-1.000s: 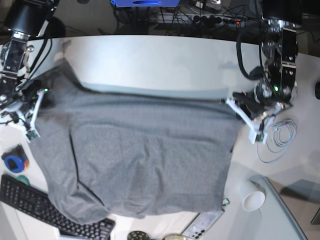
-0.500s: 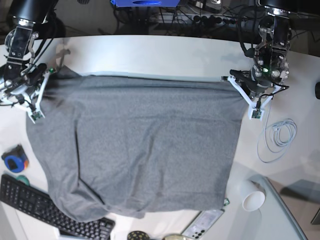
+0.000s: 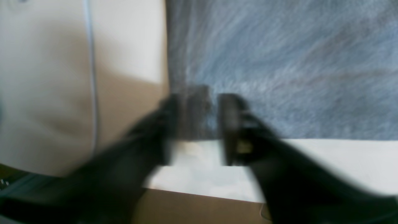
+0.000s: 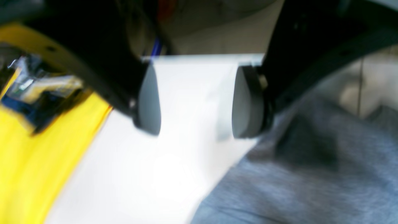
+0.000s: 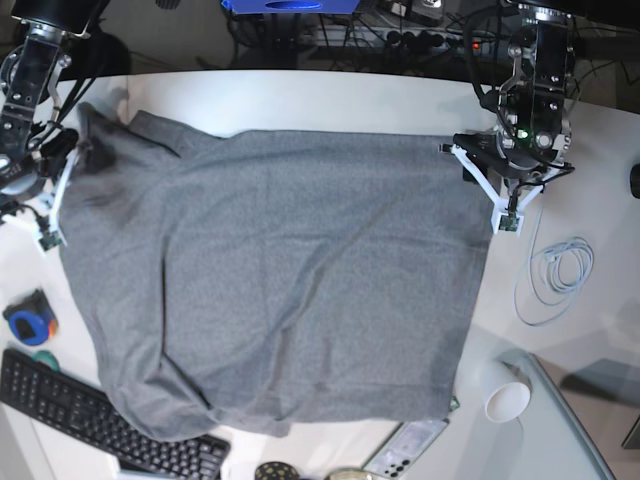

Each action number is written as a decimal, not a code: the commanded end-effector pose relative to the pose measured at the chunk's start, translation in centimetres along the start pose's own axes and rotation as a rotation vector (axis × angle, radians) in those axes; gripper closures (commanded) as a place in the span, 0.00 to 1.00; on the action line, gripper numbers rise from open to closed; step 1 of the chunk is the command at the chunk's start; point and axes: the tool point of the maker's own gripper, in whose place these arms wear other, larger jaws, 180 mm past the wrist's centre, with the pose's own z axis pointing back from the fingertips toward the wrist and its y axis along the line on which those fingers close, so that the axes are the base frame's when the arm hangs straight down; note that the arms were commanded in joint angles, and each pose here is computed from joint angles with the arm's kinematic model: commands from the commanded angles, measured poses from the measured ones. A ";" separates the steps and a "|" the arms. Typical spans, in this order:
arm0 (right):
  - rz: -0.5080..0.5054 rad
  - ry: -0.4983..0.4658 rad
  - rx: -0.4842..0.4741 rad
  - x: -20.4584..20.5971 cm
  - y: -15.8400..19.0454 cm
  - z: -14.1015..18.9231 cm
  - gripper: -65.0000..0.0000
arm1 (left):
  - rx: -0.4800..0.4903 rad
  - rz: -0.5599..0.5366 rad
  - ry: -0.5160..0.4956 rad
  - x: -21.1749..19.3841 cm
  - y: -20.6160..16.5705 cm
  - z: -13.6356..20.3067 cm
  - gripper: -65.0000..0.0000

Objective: Layout the t-shirt on the table in an organized manner, then fold the t-shirt properly
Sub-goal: 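Pull the shirt corners apart with both grippers to smooth it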

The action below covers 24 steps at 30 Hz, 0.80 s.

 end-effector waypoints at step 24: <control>-0.309 -0.242 0.215 8.9 0.2 -11.0 1.00 | 0.011 0.137 0.028 -1.8 0.0 -5.5 1.00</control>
